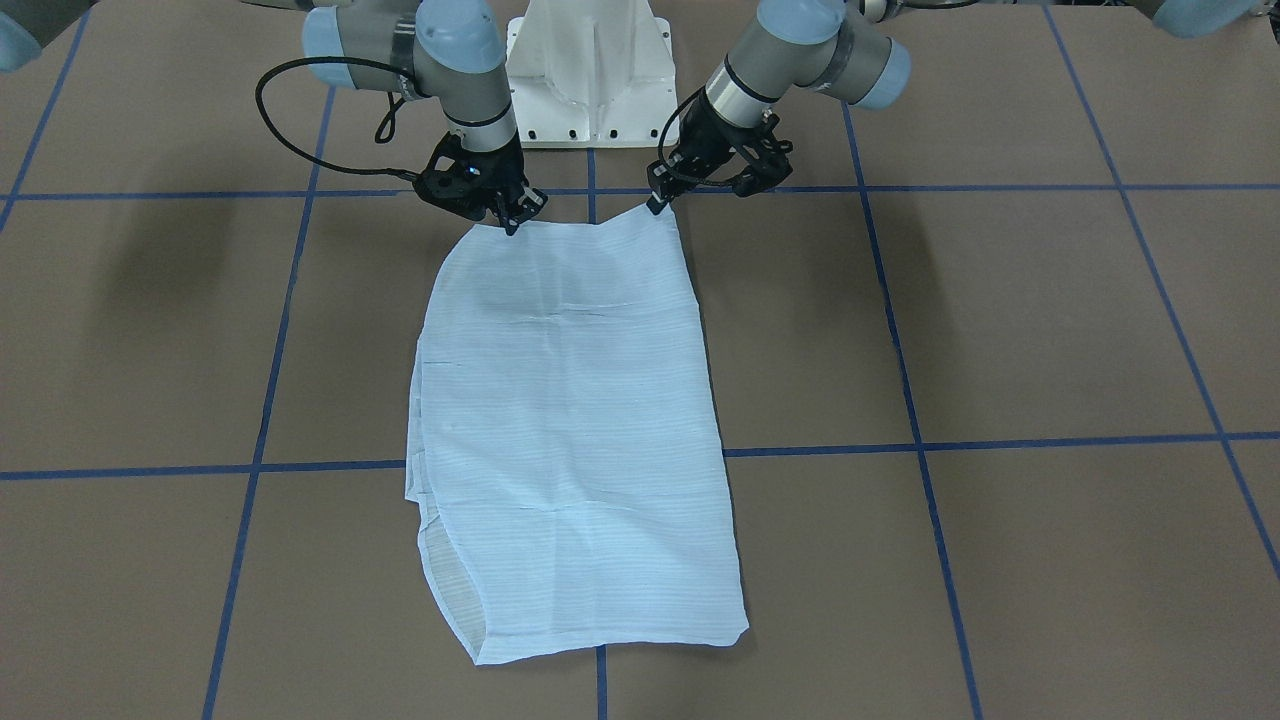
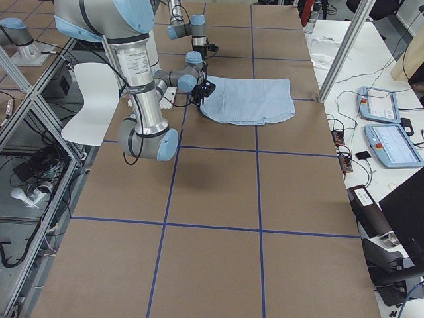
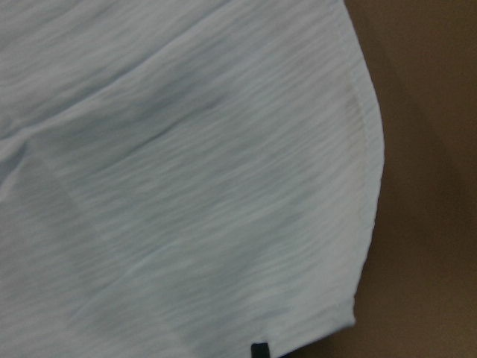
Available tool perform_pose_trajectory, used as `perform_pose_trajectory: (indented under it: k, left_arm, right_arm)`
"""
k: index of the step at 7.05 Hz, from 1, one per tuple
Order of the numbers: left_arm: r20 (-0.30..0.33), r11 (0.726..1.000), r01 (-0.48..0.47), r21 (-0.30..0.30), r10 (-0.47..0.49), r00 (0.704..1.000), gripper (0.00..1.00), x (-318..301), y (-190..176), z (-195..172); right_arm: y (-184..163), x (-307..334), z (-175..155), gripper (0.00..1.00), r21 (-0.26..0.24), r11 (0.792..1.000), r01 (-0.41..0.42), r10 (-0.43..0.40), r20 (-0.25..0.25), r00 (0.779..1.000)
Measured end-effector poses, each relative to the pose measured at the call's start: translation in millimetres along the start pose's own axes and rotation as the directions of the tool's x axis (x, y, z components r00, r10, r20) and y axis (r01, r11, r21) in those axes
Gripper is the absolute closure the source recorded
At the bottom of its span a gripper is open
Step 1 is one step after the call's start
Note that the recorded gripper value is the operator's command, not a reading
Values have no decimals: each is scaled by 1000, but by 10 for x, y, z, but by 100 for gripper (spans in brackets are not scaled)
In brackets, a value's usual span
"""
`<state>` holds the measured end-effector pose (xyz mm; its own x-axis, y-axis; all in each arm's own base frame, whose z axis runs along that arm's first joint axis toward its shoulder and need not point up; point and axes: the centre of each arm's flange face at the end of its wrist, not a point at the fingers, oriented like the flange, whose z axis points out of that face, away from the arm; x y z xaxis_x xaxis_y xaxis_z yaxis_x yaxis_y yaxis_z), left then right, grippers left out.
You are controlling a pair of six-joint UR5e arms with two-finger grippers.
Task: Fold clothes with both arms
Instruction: 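Grasp the shirt's near edge corners with both grippers, then pull the near edge corners toward the robot with both grippers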
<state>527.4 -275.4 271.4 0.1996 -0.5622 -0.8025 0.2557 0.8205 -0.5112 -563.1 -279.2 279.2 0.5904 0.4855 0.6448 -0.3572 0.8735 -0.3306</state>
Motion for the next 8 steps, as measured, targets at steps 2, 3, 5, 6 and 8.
perform_pose_trajectory:
  k: [2, 3, 5, 6, 8]
  left_arm:
    - [-13, 1000, -4, -6, 4, 1000, 100, 42, 17, -66]
    - [-26, 1000, -8, -10, 8, 1000, 100, 67, 27, -158]
    - [-38, 1000, -17, -16, 16, 999, 100, 65, 72, -453]
    - [-41, 1000, -19, -18, 19, 999, 100, 75, 110, -604]
    - [-40, 999, -22, -28, 21, 999, 100, 56, 196, -794]
  right_arm:
    - [-41, -21, -142, 100, -5, 1000, -2, 2, 23, 1000]
    - [-66, -19, -269, 100, -12, 1000, -1, 2, 44, 999]
    - [-89, 35, -534, 100, -37, 999, 2, 1, 80, 997]
    - [-94, 100, -649, 100, -46, 999, 5, 0, 94, 996]
    - [-59, 297, -894, 100, -64, 998, 18, -10, 122, 992]
